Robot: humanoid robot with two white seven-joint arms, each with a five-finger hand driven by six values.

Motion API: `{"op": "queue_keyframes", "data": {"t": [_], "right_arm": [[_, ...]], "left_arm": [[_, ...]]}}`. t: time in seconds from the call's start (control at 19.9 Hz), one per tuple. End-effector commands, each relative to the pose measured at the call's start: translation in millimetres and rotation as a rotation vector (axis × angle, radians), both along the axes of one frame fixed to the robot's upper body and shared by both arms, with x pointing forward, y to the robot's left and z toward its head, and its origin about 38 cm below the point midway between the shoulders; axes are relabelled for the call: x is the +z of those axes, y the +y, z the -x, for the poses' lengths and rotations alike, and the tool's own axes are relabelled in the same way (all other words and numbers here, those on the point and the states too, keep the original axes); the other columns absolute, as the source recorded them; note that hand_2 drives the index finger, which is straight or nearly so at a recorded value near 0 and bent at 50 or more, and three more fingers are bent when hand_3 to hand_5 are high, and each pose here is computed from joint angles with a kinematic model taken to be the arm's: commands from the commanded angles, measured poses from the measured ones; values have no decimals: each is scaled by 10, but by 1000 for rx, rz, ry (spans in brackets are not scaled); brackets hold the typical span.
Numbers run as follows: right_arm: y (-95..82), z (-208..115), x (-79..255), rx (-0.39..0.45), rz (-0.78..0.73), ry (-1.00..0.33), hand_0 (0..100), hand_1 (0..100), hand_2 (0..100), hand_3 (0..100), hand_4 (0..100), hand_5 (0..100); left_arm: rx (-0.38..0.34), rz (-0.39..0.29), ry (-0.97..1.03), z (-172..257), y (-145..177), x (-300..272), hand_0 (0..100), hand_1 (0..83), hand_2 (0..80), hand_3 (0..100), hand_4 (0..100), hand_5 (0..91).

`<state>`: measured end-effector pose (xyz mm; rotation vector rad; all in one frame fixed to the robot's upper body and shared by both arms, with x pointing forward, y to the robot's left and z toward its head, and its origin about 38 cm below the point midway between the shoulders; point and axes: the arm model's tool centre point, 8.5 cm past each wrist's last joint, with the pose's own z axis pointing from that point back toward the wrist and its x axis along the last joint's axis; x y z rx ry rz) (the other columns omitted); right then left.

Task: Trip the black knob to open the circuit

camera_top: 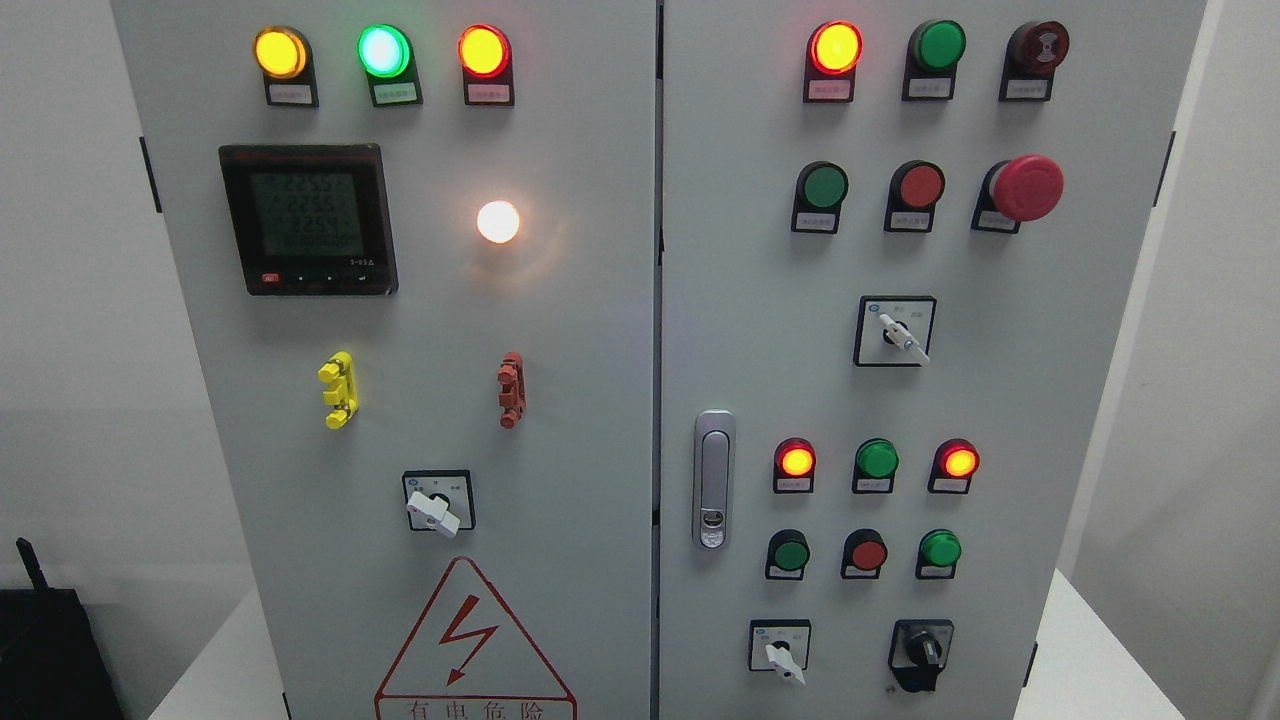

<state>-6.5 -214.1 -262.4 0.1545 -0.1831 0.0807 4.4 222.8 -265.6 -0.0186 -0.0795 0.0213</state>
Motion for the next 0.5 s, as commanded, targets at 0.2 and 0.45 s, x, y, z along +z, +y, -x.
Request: {"op": "queue_keyframes", "data": {"t": [0.2,0.45], "right_arm": [[6,-4,3,-21,-8,-7,173,493,0,0,0,0],[0,-82,10,-32,-7,-38,173,497,0,0,0,0]], "left_arm": [[3,1,-4,-18,-9,0,120,389,0,0,0,0],[3,1,-4,-18,-9,0,120,389,0,0,0,0]]}}
